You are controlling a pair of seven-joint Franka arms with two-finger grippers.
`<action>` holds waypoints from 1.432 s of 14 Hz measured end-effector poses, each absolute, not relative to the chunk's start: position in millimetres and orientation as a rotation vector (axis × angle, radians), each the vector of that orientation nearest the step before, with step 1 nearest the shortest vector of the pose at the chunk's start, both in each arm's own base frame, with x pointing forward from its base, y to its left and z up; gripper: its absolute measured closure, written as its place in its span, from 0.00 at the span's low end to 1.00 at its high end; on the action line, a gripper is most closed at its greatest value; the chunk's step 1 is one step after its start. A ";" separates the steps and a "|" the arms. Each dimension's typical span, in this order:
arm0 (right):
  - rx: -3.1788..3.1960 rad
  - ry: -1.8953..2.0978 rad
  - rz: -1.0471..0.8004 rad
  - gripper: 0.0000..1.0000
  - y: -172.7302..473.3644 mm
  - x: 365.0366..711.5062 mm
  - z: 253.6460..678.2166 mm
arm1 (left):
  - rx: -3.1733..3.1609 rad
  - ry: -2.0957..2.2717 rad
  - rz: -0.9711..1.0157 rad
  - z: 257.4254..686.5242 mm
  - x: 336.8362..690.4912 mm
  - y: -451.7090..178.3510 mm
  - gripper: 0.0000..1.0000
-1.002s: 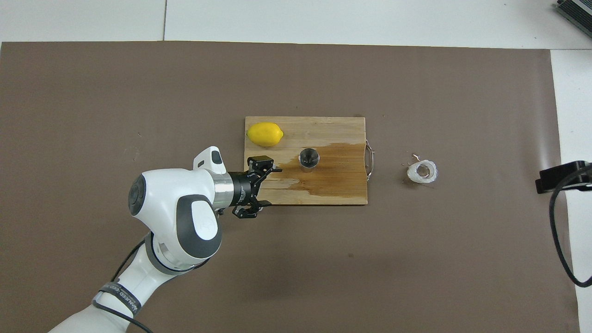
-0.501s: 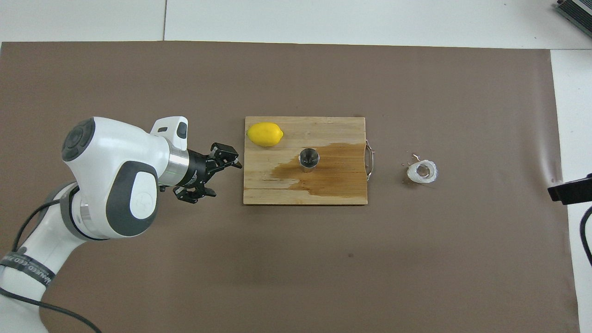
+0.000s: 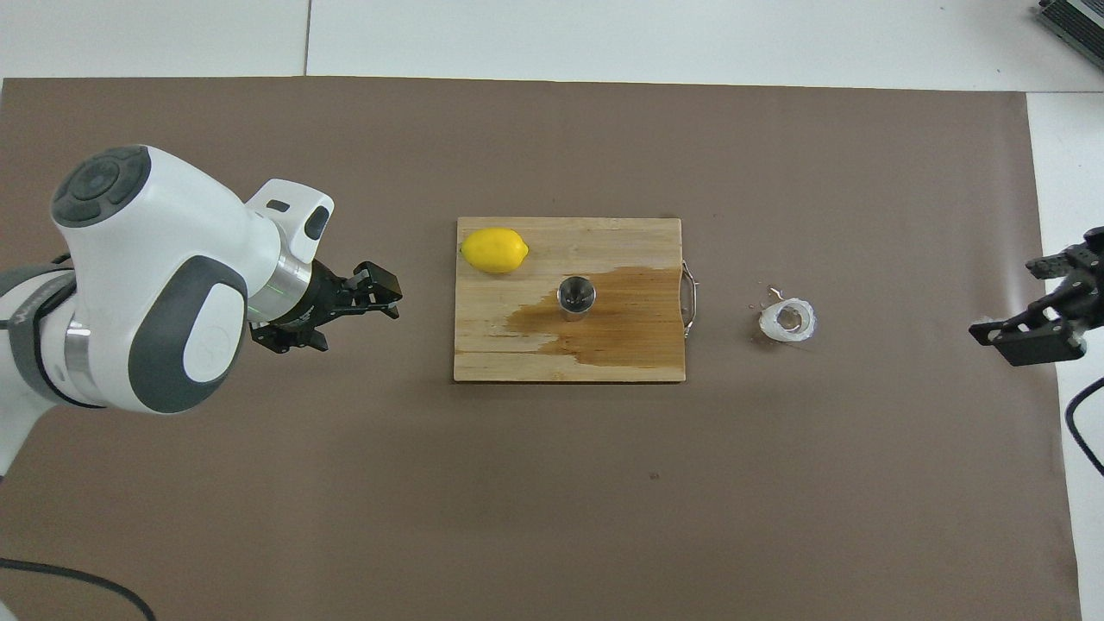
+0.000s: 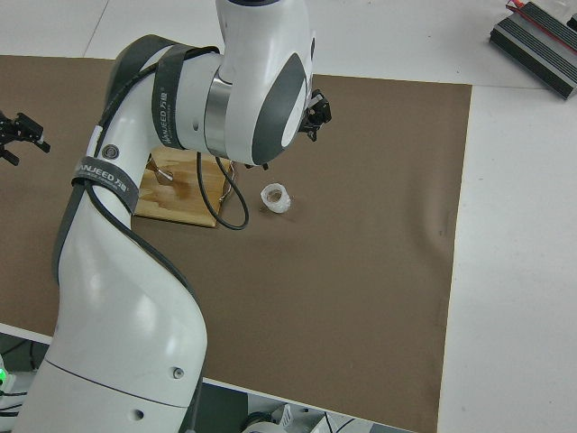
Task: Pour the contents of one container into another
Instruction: 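Withdraw the left gripper while the right gripper reaches the white cup, then grasp the small white cup with the right gripper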
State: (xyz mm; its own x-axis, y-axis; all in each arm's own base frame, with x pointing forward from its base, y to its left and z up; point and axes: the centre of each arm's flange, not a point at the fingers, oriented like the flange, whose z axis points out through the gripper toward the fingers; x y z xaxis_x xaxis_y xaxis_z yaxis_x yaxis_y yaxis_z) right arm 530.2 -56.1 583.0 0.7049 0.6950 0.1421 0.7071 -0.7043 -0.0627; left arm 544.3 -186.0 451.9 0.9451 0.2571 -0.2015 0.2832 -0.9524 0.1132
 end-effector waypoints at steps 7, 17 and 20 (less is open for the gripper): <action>-2.247 -1.391 -0.456 0.00 -109.4 559.0 421.7 | 3.079 -0.081 -0.047 529.3 574.0 -98.4 0.00; -1.811 -1.509 -0.618 0.00 -92.0 564.6 255.4 | 3.113 -0.187 0.051 611.3 566.8 -62.0 0.00; -1.756 -1.546 -0.641 0.00 -79.8 565.7 246.7 | 3.112 -0.209 0.007 619.8 554.2 -67.5 0.00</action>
